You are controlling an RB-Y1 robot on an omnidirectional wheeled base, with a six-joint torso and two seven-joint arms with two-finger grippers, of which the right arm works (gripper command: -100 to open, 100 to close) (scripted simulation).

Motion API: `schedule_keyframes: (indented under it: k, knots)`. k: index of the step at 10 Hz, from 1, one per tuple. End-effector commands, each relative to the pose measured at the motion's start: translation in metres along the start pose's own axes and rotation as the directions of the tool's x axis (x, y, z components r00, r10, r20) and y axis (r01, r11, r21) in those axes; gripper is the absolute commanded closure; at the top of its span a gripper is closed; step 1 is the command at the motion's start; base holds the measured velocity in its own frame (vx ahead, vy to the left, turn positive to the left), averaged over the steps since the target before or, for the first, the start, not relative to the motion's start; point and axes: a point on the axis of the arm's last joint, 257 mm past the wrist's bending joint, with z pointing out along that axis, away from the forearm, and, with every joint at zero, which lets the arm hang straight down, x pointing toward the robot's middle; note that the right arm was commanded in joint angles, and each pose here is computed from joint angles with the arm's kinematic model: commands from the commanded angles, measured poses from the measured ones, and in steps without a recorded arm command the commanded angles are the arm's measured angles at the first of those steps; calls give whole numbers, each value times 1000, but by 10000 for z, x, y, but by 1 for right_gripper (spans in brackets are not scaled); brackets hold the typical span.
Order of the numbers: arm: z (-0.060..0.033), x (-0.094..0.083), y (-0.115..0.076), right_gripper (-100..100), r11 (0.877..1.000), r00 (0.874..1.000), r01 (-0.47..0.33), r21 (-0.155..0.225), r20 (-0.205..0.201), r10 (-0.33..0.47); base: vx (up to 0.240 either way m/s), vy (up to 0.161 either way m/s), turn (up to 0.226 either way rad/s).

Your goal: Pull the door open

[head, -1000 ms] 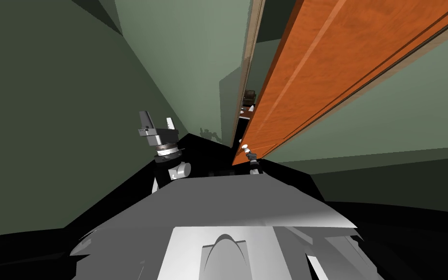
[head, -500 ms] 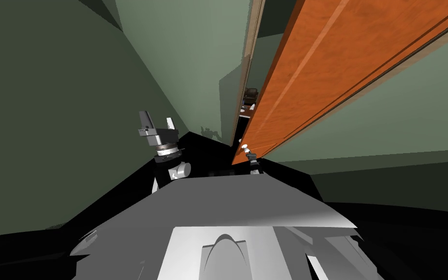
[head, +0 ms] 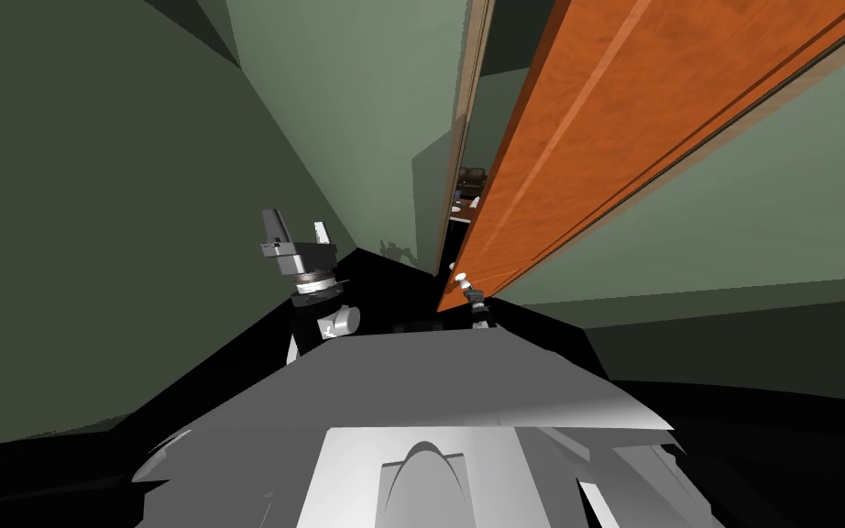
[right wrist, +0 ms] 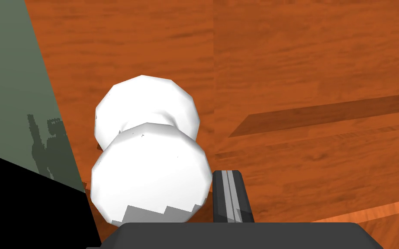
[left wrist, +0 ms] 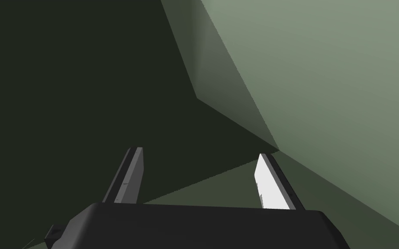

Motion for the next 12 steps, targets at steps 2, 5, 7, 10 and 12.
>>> schedule_keyframes:
  k: [2,5,7,10,12]
  knots:
    - [-5,24,-23,-100,1000,1000,-4,2,-3,4,-23,-32,-13]
    - [9,-23,193,-100,1000,999,-6,-27,34,7,20,50,-32]
    - [9,-23,193,100,1000,999,-6,-27,34,7,3,-24,12]
    - [9,-23,193,100,1000,999,-6,-27,34,7,-1,-4,1]
    - [-47,-33,153,-100,1000,999,-4,-3,32,4,-53,-19,56]
